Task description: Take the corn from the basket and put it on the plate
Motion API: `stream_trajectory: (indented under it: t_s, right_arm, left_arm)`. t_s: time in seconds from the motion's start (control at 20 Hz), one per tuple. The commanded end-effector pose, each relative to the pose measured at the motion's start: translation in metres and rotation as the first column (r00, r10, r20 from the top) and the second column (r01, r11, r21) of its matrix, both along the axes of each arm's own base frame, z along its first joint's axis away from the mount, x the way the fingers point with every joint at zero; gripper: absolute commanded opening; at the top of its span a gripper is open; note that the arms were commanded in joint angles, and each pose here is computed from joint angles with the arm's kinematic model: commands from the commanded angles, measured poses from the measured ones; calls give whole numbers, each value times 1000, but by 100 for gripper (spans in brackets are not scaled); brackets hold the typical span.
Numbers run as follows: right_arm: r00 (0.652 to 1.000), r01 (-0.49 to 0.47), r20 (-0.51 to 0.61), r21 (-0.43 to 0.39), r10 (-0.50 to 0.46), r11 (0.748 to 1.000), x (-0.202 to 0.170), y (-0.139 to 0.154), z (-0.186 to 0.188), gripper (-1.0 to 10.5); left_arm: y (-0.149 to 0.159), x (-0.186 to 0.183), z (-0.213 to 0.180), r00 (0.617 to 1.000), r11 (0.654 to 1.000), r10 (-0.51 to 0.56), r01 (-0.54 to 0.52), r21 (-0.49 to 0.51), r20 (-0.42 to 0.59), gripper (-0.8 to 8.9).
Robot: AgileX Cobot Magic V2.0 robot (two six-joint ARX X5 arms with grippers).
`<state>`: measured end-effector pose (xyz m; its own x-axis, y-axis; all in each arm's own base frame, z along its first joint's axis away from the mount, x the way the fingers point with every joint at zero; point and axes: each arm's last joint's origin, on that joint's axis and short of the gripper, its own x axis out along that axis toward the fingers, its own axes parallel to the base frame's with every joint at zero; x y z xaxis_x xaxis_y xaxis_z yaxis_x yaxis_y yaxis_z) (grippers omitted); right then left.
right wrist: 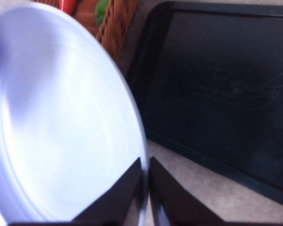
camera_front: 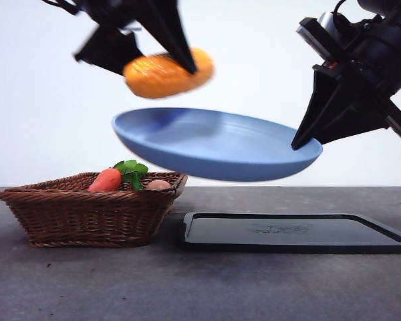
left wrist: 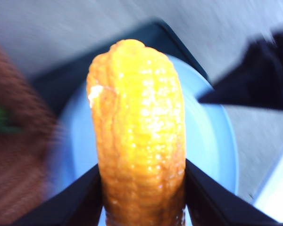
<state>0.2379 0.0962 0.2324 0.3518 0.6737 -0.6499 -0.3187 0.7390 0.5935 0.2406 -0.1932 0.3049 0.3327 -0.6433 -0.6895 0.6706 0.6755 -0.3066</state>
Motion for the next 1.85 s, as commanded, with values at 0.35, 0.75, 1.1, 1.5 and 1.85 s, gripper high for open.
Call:
stream_trajectory:
  t_s: [0.35,0.75,1.1,1.5,1.85]
  right_arm:
    - [1000,11,-2,33,-11,999,5,-2,6,2]
    - [1000,7,4,30,-7,1000,5,-2,6,2]
    - [1000,7,4,29,-7,1000,5,-2,6,2]
    - [1000,7,7,25,-7,1000,5,-2,6,2]
    - [1000,25,9,22,-25,999,7,-6,6,2]
  left_arm:
    - [-49,7,-47,989,988,-126,132,77,-71,181]
    - [-57,2,-54,984,983,-152,161,92,-91,385]
    - [-57,3,-53,984,983,-151,160,91,-92,392]
    - [-58,2,-30,976,979,-182,191,65,-116,392]
    - [-59,3,6,971,972,-223,228,63,-82,391]
